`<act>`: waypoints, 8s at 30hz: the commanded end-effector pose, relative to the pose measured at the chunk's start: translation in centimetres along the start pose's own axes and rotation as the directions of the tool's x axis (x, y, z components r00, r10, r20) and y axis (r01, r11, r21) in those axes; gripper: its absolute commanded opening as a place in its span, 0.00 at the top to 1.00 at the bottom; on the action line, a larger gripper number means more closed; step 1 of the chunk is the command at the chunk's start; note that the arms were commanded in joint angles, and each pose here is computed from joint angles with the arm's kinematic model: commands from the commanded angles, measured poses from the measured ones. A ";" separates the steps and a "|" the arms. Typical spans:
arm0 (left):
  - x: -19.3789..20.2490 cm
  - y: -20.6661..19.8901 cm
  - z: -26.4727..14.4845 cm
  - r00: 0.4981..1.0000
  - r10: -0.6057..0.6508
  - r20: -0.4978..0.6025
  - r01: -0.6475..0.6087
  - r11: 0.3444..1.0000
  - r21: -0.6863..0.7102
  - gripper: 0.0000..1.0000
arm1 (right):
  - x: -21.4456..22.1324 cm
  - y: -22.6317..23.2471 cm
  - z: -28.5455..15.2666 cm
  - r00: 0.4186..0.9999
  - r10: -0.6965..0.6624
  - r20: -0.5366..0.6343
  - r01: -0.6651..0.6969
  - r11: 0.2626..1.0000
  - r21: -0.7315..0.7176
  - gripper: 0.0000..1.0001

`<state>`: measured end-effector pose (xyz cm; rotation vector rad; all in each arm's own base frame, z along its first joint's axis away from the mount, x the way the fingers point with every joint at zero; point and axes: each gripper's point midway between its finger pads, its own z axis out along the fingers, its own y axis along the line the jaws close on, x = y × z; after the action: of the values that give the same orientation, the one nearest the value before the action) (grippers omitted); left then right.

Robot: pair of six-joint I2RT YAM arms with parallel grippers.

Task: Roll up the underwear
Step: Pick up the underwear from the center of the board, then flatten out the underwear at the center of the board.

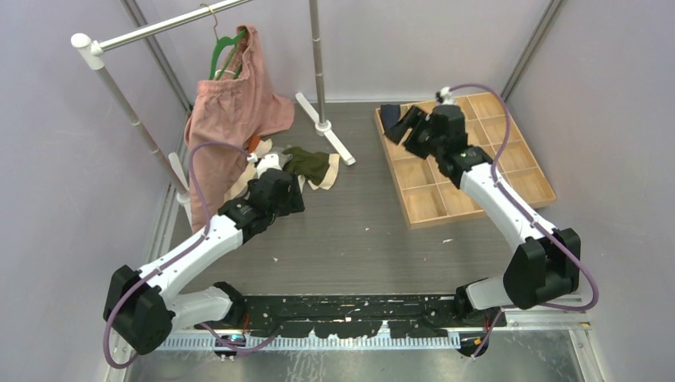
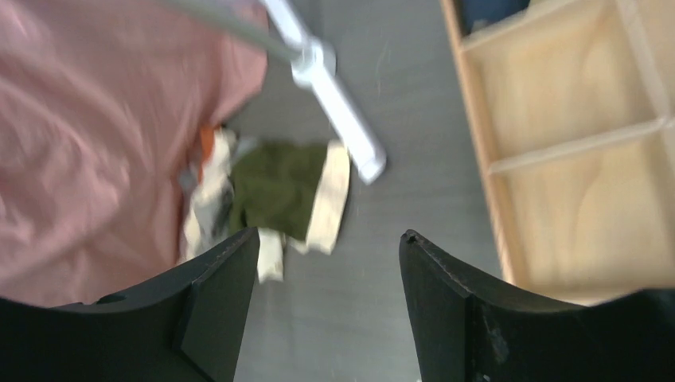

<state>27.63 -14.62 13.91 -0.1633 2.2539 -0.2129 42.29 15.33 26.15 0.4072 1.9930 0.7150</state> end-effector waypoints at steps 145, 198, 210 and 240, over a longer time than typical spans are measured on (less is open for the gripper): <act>2.0 -7.8 -14.6 0.974 0.022 -0.227 0.135 0.746 0.652 0.99 | 28.4 9.9 -10.9 0.116 -0.853 0.508 0.960 -0.035 -0.278 0.77; 13.8 -12.5 -7.3 0.868 0.496 0.012 -0.447 0.773 0.451 0.11 | 27.6 -3.0 -10.5 0.603 -0.236 -0.762 0.235 0.965 -0.113 0.99; 17.0 -13.8 -5.3 0.745 0.666 -0.045 -0.628 0.722 0.291 0.39 | 28.1 -3.3 -10.8 0.590 -0.234 -0.773 0.220 0.967 -0.125 0.99; 19.5 -12.0 -4.8 0.564 0.819 -0.103 -0.805 0.573 0.152 0.51 | 28.5 -3.8 -11.0 0.573 -0.226 -0.788 0.223 0.968 -0.116 0.99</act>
<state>11.06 -30.28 4.07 0.9843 2.2763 0.0875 18.48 24.18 8.16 -0.2555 2.8455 0.7759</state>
